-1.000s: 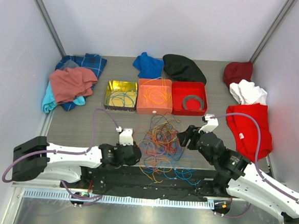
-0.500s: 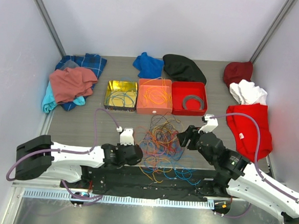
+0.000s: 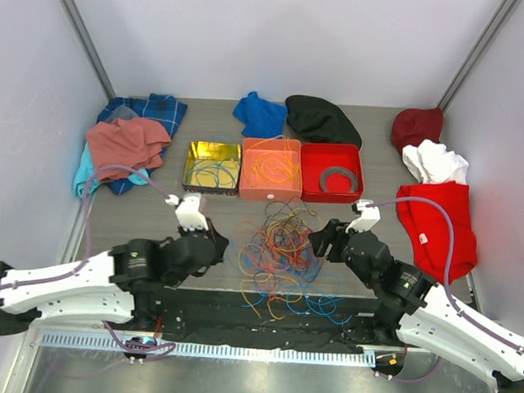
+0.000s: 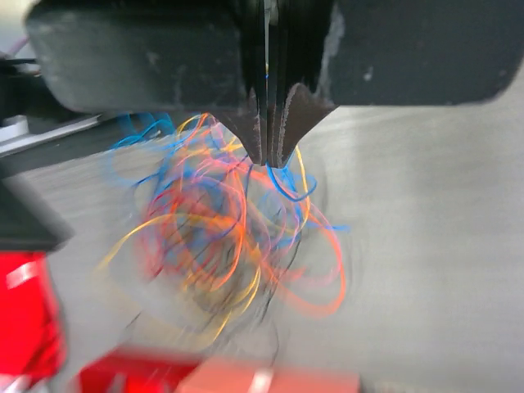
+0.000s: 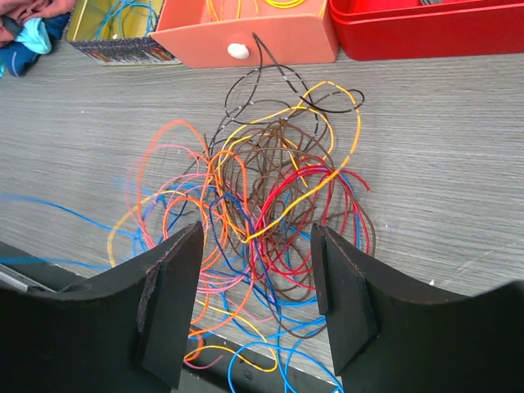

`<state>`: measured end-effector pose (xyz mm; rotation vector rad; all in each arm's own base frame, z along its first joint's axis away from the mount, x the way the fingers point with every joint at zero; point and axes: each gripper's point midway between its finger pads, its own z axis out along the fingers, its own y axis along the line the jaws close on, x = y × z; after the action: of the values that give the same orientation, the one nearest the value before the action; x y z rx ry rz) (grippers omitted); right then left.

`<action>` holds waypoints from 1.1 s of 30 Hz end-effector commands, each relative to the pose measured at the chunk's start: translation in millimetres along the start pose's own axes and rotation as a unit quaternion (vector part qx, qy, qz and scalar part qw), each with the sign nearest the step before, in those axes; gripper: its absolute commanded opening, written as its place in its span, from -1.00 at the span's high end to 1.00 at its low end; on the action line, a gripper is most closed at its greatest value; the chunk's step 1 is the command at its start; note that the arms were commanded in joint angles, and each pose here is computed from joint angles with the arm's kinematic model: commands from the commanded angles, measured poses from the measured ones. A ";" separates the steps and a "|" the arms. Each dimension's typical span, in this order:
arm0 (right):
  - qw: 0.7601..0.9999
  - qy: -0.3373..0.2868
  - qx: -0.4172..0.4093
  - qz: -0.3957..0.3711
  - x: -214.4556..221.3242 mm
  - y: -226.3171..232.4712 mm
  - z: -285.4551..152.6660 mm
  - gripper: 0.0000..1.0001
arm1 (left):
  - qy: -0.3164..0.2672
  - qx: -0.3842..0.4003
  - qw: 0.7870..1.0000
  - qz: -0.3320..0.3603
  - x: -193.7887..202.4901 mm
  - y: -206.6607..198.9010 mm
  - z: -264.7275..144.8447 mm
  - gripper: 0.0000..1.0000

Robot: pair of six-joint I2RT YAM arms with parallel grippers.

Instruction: Untangle the cables

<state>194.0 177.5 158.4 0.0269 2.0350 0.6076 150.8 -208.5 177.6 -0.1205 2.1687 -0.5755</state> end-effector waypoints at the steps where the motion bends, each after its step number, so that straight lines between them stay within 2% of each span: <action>1: 0.999 -0.027 -0.029 0.010 -17.6 16.9 -1.0 -0.25 | -0.114 -0.011 0.993 0.035 -81.3 -1.0 -34.8 1.00; 5: 0.998 -0.033 -0.044 0.004 -26.4 25.9 -3.2 -0.25 | -0.188 -0.007 0.979 0.078 -149.3 -24.8 -67.1 1.00; 7: 0.998 -0.035 -0.049 0.000 -30.4 30.0 -3.8 -0.25 | -0.225 0.009 0.972 0.065 -185.5 -44.8 -86.8 1.00; 8: 0.998 -0.036 -0.049 -0.001 -32.2 31.2 -4.0 -0.25 | -0.236 0.007 0.967 0.092 -196.5 -48.5 -92.8 1.00; 9: 0.998 -0.036 -0.050 -0.001 -32.9 32.0 -4.1 -0.25 | -0.256 0.015 0.963 0.079 -217.3 -55.6 -107.5 1.00; 12: 0.998 -0.042 -0.056 -0.004 -38.5 35.8 -5.9 -0.25 | -0.294 0.016 0.951 0.099 -250.1 -68.1 -126.6 0.99; 14: 0.997 -0.046 -0.062 -0.007 -42.8 39.2 -7.0 -0.25 | -0.321 0.028 0.943 0.082 -275.8 -79.4 -144.3 0.99; 19: 0.996 -0.046 -0.080 -0.013 -46.4 49.0 -6.6 -0.25 | -0.359 0.045 0.927 0.097 -322.5 -103.0 -178.4 0.99; 24: 0.994 -0.036 -0.099 -0.011 -43.7 59.2 -4.0 -0.24 | -0.360 0.039 0.922 0.137 -330.1 -128.6 -171.9 1.00; 29: 0.994 -0.043 -0.102 -0.005 -46.8 57.4 -9.4 -0.24 | -0.368 -0.012 0.916 0.157 -326.6 -122.7 -157.5 1.00; 33: 0.995 -0.048 -0.093 -0.006 -47.8 50.0 -14.7 -0.23 | -0.358 -0.037 0.920 0.156 -317.6 -110.9 -140.1 1.00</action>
<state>195.2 204.5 195.5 -0.0864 1.9571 0.7312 218.0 -173.5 540.8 0.0226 1.4402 -0.2740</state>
